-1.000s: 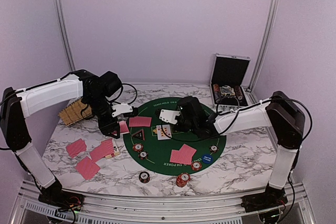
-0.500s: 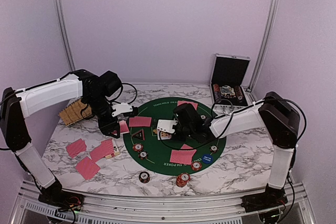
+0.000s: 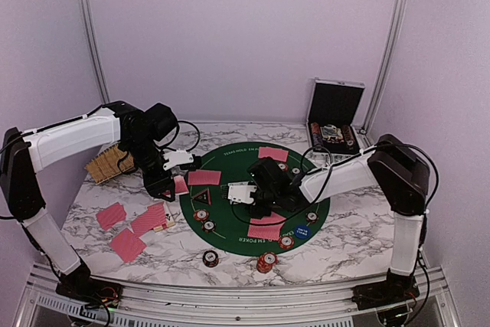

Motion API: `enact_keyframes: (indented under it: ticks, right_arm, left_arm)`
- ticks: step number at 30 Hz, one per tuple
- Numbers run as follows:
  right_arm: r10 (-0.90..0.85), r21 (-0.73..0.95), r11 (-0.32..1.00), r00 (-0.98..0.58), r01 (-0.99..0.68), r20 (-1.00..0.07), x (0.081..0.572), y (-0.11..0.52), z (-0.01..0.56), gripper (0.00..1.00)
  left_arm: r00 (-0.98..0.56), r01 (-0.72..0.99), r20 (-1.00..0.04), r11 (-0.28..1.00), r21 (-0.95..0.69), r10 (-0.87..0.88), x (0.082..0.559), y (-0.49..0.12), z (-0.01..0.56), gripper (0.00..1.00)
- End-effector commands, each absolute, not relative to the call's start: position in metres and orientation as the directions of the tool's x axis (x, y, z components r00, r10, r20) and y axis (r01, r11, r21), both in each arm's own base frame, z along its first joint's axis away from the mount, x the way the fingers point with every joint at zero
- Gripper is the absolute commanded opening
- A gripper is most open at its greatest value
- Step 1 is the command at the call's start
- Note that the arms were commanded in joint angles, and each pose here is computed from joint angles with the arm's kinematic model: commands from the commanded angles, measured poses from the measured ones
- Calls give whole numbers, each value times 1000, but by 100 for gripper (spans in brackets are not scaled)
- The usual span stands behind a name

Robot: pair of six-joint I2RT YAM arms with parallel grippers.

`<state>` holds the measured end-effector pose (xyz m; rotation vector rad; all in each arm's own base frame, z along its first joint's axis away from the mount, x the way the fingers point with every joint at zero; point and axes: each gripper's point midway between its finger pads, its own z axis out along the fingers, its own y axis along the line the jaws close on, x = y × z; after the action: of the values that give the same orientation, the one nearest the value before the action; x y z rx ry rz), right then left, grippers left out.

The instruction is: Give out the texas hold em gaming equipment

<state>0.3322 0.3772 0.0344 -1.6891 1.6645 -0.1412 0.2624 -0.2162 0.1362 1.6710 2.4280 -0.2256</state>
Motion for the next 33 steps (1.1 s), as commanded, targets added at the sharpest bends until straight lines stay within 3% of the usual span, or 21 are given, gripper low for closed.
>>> enact_keyframes:
  ticks: [1,6,8,13,17,21,26,29,33]
  right_arm:
    - [-898,-528,104,148,-843,-414,324,382,36,42]
    - [-882,-534,166,117,-829,-456,334,384,64,53]
    - [-849,-524,246,79,-816,-522,344,386,90,95]
    - [-587,-291,529,-96,-797,-804,377,384,180,99]
    - [-359,-36,706,-313,-708,-879,416,362,220,99]
    - [-181,392,509,-541,-766,-821,425,354,223,99]
    - [54,474,467,-510,-747,-858,422,343,274,99]
    - [201,701,320,-678,-637,-707,423,341,267,99]
    - [117,901,-164,-915,-402,-387,397,362,248,99]
  left_arm:
    - [-358,931,-260,364,-27,897,261,-217,149,56]
    - [-358,931,-260,364,-29,897,261,-217,149,56]
    - [-357,931,-263,363,-28,896,261,-218,149,56]
    - [-355,932,-272,362,-26,895,261,-218,152,56]
    - [-351,933,-273,359,-24,896,260,-217,152,56]
    - [-353,932,-276,361,-21,894,260,-217,154,56]
    - [-349,933,-286,359,-19,892,258,-217,157,56]
    - [-347,934,-281,357,-15,895,257,-215,156,56]
    - [-354,931,-285,363,-22,891,258,-217,157,56]
